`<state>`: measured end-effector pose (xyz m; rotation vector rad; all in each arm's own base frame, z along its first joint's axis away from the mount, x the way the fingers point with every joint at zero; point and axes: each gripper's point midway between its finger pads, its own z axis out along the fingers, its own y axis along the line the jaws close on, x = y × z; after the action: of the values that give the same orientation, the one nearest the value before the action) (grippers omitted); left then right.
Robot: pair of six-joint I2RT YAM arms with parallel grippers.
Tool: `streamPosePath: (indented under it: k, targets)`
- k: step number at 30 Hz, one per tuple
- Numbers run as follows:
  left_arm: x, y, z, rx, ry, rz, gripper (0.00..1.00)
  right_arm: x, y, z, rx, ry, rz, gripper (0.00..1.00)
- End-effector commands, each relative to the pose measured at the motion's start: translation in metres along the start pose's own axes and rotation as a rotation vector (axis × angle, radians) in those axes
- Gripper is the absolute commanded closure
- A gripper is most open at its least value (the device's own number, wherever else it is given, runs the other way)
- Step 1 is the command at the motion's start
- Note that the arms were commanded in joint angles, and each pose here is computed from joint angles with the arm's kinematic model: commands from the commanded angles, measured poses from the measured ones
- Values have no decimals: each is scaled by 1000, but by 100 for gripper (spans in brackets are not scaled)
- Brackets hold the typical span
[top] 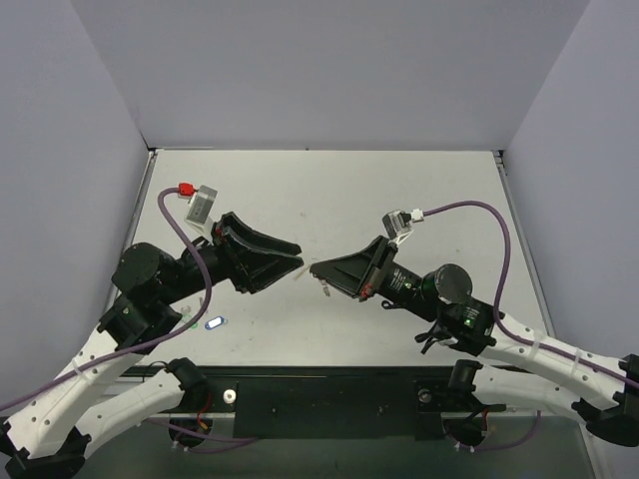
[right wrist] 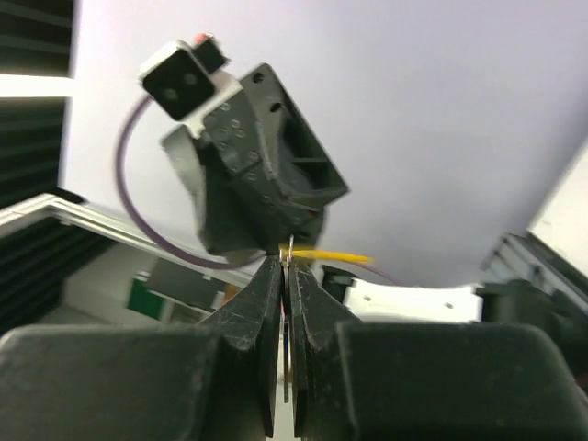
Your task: Remove the keys from the keyring
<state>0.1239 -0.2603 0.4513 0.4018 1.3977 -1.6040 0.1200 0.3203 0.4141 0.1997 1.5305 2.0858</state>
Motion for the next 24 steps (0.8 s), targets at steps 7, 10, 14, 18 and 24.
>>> streamPosePath:
  k: [7,10,14,18,24]
  targets:
    - [5,-17,-50,-124,96,81,43,30,-18,-48,288,369,-469,100]
    - [13,-21,-56,-109,139,93,44,43,-29,-57,309,497,-535,100]
    - [23,-18,-59,-106,191,95,46,51,-25,-57,282,584,-599,100]
    - [25,-23,-59,-61,167,80,49,59,-26,-56,256,664,-661,100]
    - [35,-20,-59,-18,142,39,55,67,-16,-50,181,743,-715,100]
